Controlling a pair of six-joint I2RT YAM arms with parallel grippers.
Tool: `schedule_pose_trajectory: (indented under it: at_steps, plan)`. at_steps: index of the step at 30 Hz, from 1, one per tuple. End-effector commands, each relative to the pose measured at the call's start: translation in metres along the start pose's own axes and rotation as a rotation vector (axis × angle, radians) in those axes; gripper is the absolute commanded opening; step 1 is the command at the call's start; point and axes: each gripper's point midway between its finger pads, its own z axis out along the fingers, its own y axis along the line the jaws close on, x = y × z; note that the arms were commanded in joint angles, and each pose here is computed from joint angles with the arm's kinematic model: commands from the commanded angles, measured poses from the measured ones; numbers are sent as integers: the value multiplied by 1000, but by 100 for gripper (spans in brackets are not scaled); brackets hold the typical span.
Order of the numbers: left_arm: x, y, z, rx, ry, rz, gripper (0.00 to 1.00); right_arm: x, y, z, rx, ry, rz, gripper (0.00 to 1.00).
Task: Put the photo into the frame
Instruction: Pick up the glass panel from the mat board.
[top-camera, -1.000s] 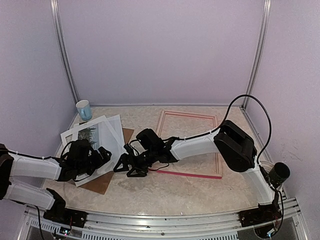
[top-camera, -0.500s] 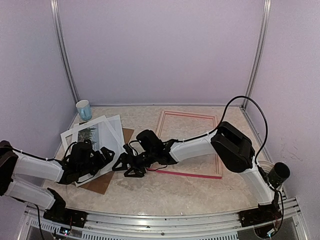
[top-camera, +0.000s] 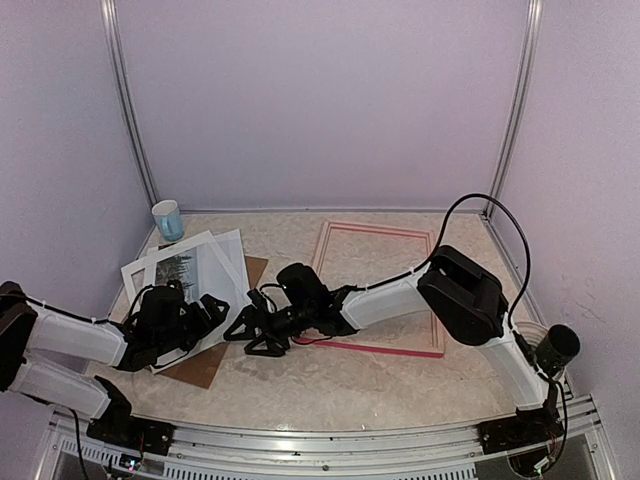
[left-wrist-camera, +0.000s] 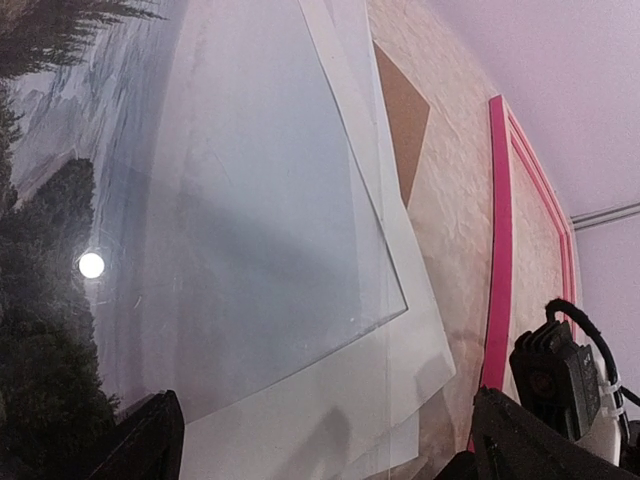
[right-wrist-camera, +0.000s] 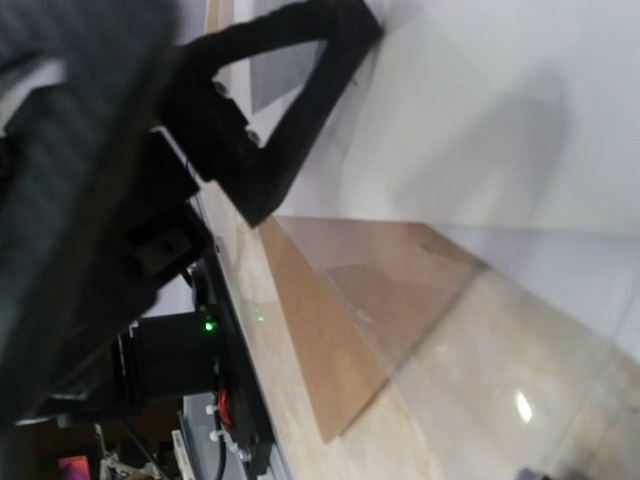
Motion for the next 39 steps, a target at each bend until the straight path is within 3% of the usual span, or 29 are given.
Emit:
schedule_pose_trajectory:
  at_steps: [1,10,32,39]
  plan:
    - [28,21,-3,-48,106,-5,99,12,-19,10,-8,31,42,82]
    - [30,18,-3,-27,115,-15,99,13,-26,15,-38,34,58,68]
    - [18,2,-13,26,85,-25,99,10,-24,16,-112,23,49,11]
    - [10,-7,-17,41,66,-11,99,10,-21,14,-119,15,47,0]
